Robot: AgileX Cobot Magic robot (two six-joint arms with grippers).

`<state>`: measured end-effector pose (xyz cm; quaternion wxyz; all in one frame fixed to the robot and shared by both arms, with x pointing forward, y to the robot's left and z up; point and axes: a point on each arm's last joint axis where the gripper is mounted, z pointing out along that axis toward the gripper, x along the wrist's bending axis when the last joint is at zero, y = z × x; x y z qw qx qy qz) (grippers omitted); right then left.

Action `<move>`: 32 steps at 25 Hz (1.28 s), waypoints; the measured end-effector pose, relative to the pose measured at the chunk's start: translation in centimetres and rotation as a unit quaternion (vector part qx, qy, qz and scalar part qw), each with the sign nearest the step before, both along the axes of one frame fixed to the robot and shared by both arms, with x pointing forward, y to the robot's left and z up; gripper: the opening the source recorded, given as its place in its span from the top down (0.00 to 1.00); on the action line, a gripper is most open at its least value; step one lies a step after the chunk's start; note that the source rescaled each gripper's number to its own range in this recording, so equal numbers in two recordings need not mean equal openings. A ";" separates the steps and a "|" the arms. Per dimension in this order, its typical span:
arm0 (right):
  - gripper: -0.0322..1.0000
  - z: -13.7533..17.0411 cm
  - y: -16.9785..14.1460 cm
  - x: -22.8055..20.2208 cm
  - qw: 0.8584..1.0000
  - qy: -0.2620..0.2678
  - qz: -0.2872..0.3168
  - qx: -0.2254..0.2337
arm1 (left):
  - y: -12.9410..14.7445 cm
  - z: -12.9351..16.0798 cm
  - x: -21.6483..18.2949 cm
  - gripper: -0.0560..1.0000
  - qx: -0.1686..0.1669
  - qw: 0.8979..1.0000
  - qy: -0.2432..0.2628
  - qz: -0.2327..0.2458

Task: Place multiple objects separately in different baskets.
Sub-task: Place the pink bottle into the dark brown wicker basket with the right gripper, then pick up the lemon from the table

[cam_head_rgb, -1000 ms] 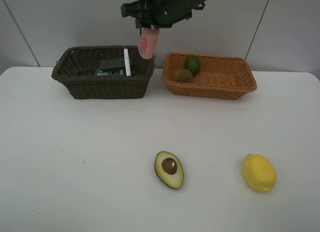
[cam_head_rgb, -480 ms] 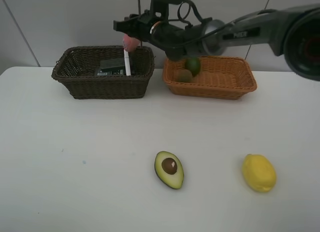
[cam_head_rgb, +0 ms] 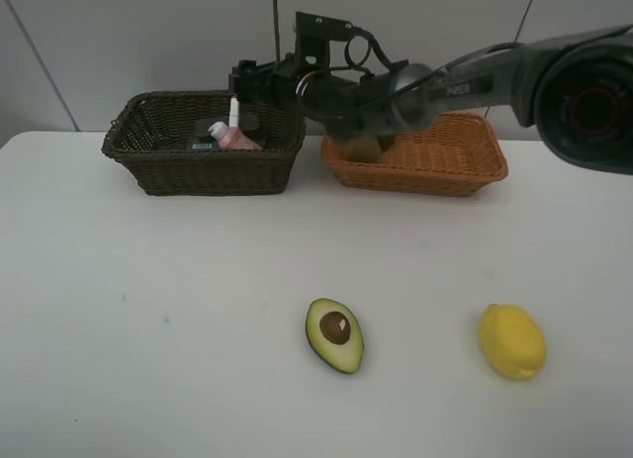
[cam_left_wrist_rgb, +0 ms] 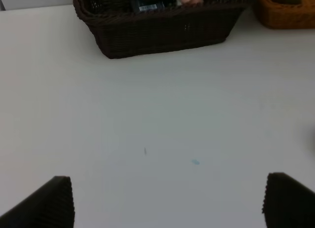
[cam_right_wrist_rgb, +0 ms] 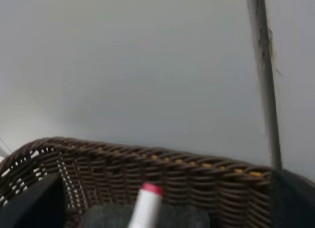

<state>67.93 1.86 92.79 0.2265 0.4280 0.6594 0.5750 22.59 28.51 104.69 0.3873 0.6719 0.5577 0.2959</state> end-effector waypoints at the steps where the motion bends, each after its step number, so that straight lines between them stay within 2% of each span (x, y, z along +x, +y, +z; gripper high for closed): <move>1: 0.01 0.6 -0.1 -0.1 1.000 0.009 0.000 -0.007 | 0.0 0.0 0.0 0.00 0.000 1.000 0.000 0.000; 4: 0.00 3.2 -0.5 -0.8 0.998 0.041 0.005 -0.042 | 0.0 0.0 0.0 0.00 0.000 1.000 0.000 0.000; 6: 0.00 5.8 -1.3 -1.7 0.994 0.068 0.011 -0.083 | 0.0 0.0 0.0 0.00 0.000 1.000 0.000 0.000; 8: 0.00 7.8 -2.5 -2.9 0.983 0.111 0.012 -0.143 | 0.0 0.0 0.0 0.00 0.000 1.000 0.000 0.000; 10: 0.00 9.9 -4.5 -4.0 0.966 0.157 0.005 -0.204 | 0.0 0.0 0.0 0.00 0.000 1.000 0.000 0.000; 12: 0.00 11.1 -6.9 -5.2 0.938 0.219 -0.008 -0.268 | 0.0 0.0 0.0 0.00 0.000 1.000 0.000 0.000; 16: 0.00 12.2 -12.1 -6.2 0.881 0.332 -0.046 -0.334 | 0.0 0.0 0.0 0.00 0.000 1.000 0.000 0.000; 18: 0.00 11.9 -14.6 -5.9 0.855 0.378 -0.066 -0.349 | 0.0 0.0 0.0 0.00 0.000 1.000 0.000 0.000; 19: 0.00 11.9 -15.7 -5.7 0.846 0.393 -0.075 -0.351 | 0.0 0.0 0.0 0.00 0.000 1.000 0.000 0.000; 24: 0.00 11.5 -20.6 -4.6 0.834 0.437 -0.117 -0.315 | 0.0 0.0 0.0 0.00 0.000 1.000 0.000 0.000; 28: 0.00 10.0 -22.9 -6.3 0.812 0.478 -0.124 -0.312 | 0.0 0.0 0.0 0.00 0.000 1.000 0.000 0.000; 30: 0.00 9.1 -23.4 -8.2 0.796 0.502 -0.118 -0.317 | 0.0 0.0 0.0 0.00 0.000 1.000 0.000 0.000; 32: 0.00 8.7 -23.7 -10.3 0.787 0.522 -0.111 -0.312 | 0.0 0.0 0.0 0.00 0.000 1.000 0.000 0.000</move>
